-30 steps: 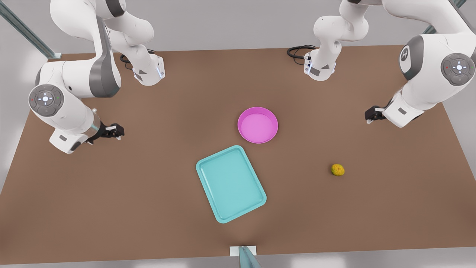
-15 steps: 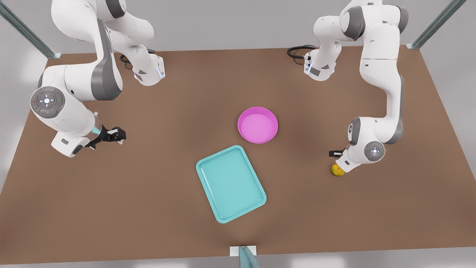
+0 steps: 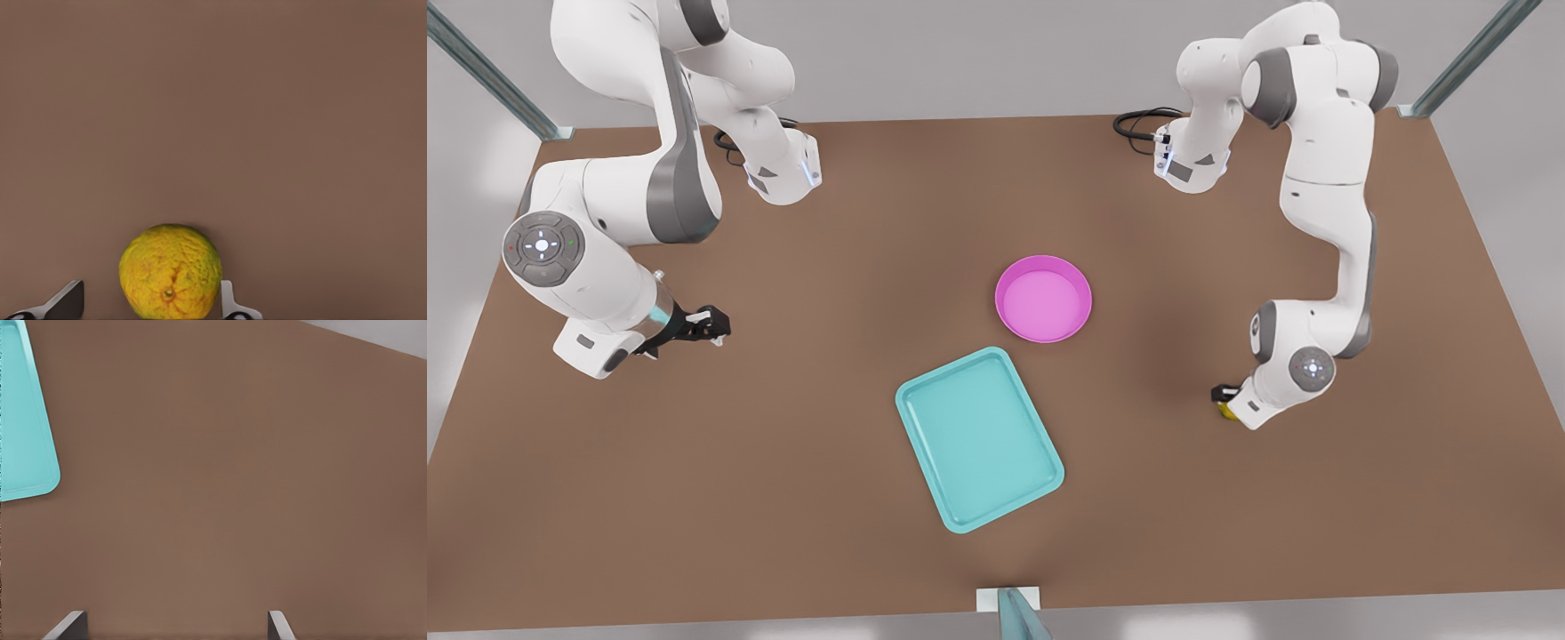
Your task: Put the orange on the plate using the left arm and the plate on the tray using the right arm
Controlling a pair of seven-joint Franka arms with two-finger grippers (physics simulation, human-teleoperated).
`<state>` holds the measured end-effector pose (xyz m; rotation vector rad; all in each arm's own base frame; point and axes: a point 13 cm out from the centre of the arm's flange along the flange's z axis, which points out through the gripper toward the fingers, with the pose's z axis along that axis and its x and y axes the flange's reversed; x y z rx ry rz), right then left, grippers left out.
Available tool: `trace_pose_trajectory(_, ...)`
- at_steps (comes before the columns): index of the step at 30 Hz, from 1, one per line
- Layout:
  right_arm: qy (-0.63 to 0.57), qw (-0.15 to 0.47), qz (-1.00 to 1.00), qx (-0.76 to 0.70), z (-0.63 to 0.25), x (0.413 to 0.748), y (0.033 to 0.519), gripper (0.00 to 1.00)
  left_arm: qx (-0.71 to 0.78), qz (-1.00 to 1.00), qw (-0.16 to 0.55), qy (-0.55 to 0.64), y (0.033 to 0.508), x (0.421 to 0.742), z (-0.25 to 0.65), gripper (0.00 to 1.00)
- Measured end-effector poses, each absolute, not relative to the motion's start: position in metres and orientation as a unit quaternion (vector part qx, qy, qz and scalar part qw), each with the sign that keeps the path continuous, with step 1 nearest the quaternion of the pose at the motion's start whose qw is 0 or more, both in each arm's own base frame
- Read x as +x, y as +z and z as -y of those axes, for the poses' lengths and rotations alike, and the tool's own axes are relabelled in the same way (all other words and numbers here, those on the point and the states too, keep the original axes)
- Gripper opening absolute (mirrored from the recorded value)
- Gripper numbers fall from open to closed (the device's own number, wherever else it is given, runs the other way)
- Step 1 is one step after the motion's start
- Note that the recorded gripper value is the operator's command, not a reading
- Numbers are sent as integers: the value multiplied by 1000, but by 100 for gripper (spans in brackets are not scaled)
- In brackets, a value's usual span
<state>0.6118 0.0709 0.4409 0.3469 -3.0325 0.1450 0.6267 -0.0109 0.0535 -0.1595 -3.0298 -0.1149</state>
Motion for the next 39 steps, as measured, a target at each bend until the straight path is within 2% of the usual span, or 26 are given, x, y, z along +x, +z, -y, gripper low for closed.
trace_pose_trajectory(8,42,46,991,114,-73,613,436,100,-56,997,47,-36,36,628,15,100)
trace_pose_trajectory(9,42,47,991,115,-74,613,436,100,-56,997,47,-36,34,628,15,96)
trace_pose_trajectory(10,42,47,991,115,-74,613,435,100,-56,997,47,-36,33,628,15,73)
trace_pose_trajectory(11,42,47,991,115,-74,613,435,100,-56,997,47,-36,33,628,15,64)
trace_pose_trajectory(15,41,48,991,115,-75,613,433,100,-55,997,43,-40,33,630,15,60)
trace_pose_trajectory(18,40,49,991,115,-74,613,433,100,-58,997,24,-34,68,643,33,60)
trace_pose_trajectory(21,40,49,991,115,-74,613,433,100,-107,994,10,-7,129,652,148,60)
trace_pose_trajectory(22,40,49,991,115,-75,613,433,100,-139,990,14,1,148,639,214,60)
trace_pose_trajectory(24,40,49,991,116,-75,613,432,100,-195,980,34,8,167,586,337,61)
trace_pose_trajectory(26,40,49,991,116,-75,613,432,100,-215,975,60,17,166,535,422,61)
trace_pose_trajectory(30,40,50,991,116,-75,613,431,100,-170,977,127,-11,134,484,435,61)
trace_pose_trajectory(33,38,50,991,115,-75,613,431,100,-150,971,181,-48,131,438,434,61)
trace_pose_trajectory(34,37,51,991,115,-75,613,431,100,-143,968,196,-59,131,427,433,65)
trace_pose_trajectory(35,37,51,991,115,-75,613,431,100,-135,966,209,-69,130,417,431,100)
trace_pose_trajectory(39,36,53,991,115,-76,613,428,100,-102,958,248,-105,130,392,420,100)
